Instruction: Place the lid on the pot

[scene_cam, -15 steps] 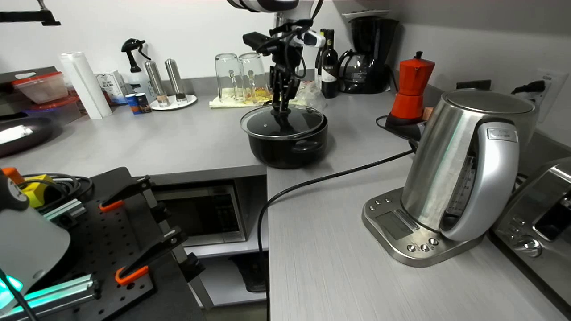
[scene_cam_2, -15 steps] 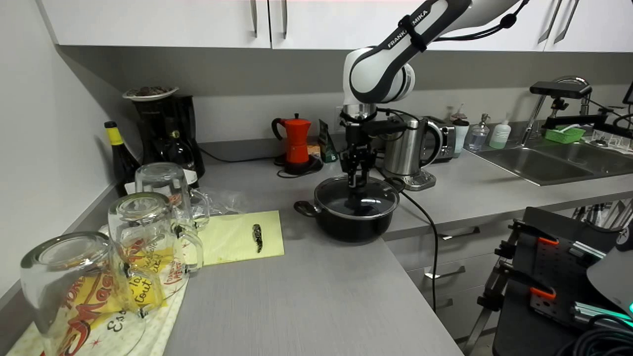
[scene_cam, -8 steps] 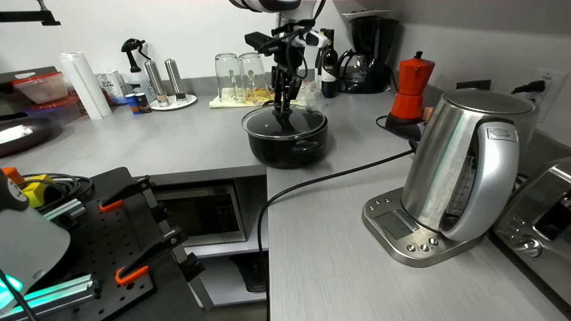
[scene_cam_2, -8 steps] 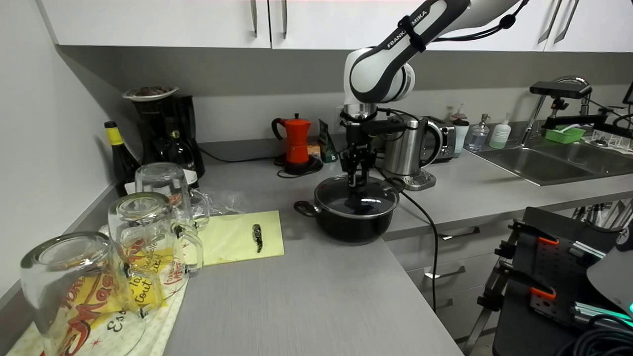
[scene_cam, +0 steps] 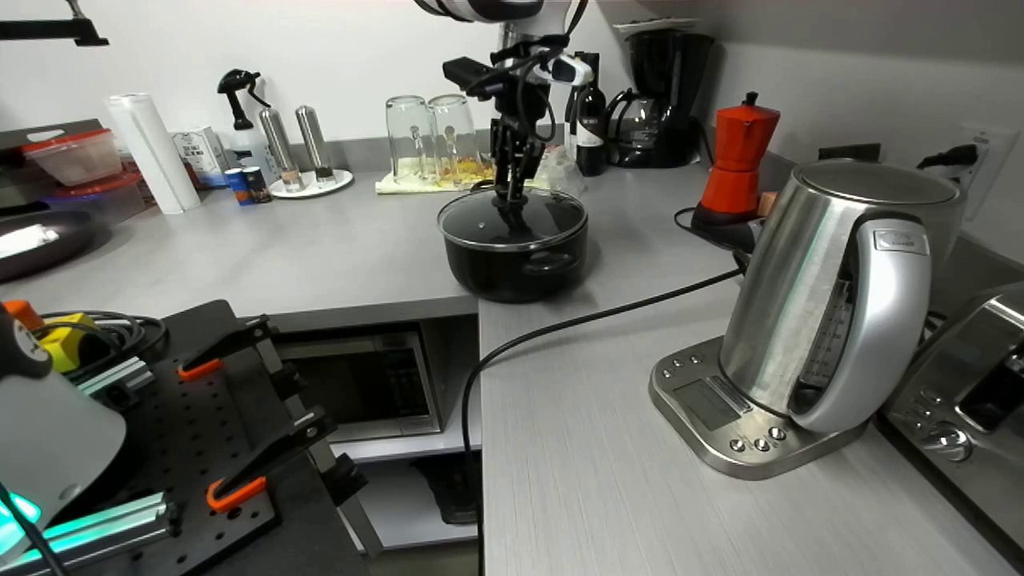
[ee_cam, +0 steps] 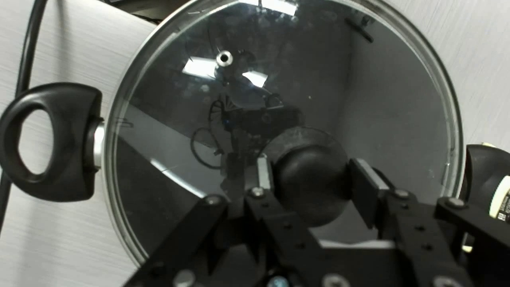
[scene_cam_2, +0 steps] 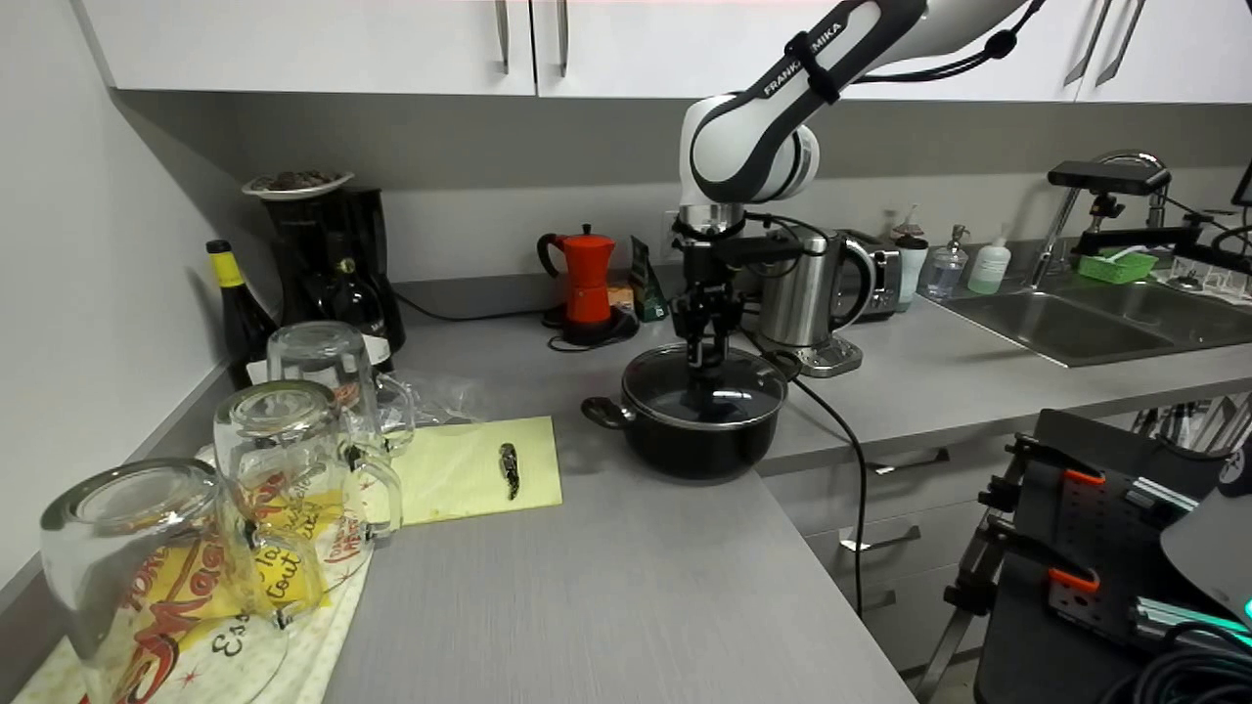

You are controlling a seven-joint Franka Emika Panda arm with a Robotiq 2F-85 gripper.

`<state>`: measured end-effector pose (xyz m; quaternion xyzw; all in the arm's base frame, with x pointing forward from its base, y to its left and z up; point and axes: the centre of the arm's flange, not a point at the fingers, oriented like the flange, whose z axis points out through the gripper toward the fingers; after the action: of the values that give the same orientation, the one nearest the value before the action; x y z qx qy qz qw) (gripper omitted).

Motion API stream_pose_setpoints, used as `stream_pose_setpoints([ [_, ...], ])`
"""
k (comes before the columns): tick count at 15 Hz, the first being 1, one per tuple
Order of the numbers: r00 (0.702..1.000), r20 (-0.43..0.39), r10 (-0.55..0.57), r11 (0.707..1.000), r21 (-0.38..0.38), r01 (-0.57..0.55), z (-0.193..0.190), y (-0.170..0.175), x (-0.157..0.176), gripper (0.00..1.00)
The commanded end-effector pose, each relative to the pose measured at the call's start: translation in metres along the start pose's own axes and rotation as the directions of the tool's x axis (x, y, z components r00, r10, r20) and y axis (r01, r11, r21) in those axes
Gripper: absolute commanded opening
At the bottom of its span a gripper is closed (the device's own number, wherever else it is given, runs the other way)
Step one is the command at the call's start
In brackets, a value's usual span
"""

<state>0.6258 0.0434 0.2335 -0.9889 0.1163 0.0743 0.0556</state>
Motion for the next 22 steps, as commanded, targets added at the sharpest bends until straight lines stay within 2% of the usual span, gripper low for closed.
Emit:
stream_pose_setpoints([
  [1,1.000,-0.001,0.014,1.000,0.022,-0.014,-0.009,-0.001,0.013,0.25],
  [12,1.000,0.000,0.010,1.000,0.017,-0.010,-0.004,-0.001,0.017,0.25],
  [13,1.000,-0.002,0.007,1.000,0.018,-0.007,-0.005,-0.002,0.015,0.75],
  [14,1.000,-0.005,0.001,1.000,0.019,-0.001,-0.007,-0.003,0.013,0.76],
  [18,0.998,-0.046,-0.038,0.999,0.016,0.039,-0.021,-0.019,-0.007,1.00],
  [22,0.990,-0.098,-0.106,0.994,0.002,0.107,-0.039,-0.053,-0.035,1.00],
])
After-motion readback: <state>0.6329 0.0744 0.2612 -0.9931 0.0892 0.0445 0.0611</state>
